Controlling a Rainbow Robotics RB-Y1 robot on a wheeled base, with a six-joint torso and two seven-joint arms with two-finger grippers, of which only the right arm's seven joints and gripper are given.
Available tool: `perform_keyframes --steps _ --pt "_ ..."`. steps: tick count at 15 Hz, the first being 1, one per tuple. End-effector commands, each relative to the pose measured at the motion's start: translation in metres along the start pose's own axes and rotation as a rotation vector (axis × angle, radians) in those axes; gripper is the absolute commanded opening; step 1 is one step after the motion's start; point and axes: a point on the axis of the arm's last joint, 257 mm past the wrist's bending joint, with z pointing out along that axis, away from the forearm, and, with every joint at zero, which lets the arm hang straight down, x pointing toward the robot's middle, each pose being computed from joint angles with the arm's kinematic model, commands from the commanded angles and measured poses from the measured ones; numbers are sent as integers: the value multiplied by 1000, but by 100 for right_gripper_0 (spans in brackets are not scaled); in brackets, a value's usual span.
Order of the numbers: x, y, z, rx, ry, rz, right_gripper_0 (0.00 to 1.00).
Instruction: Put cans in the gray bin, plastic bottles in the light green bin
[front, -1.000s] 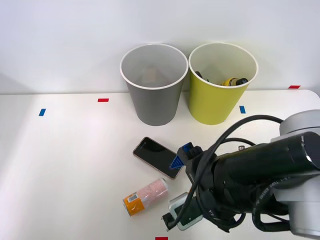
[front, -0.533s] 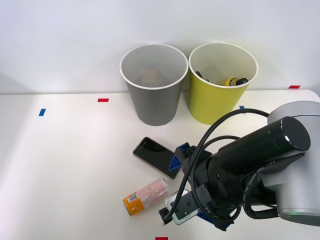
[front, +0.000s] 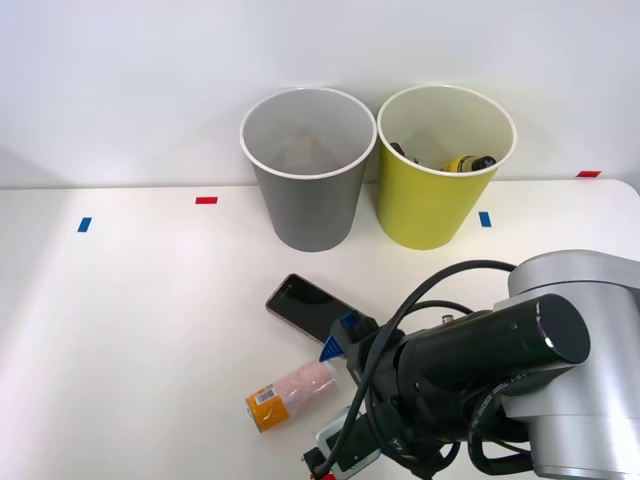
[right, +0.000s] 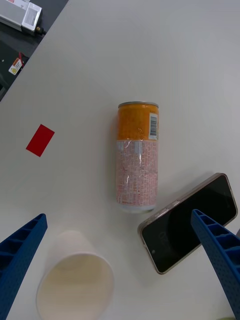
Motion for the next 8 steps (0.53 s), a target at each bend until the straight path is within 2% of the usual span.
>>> perform_keyframes --steps 1,6,8 --pt "-8 -10 21 14 -26 22 100" --pt "-19 -24 47 41 -21 3 100" --pt "-18 -26 60 26 -15 14 100"
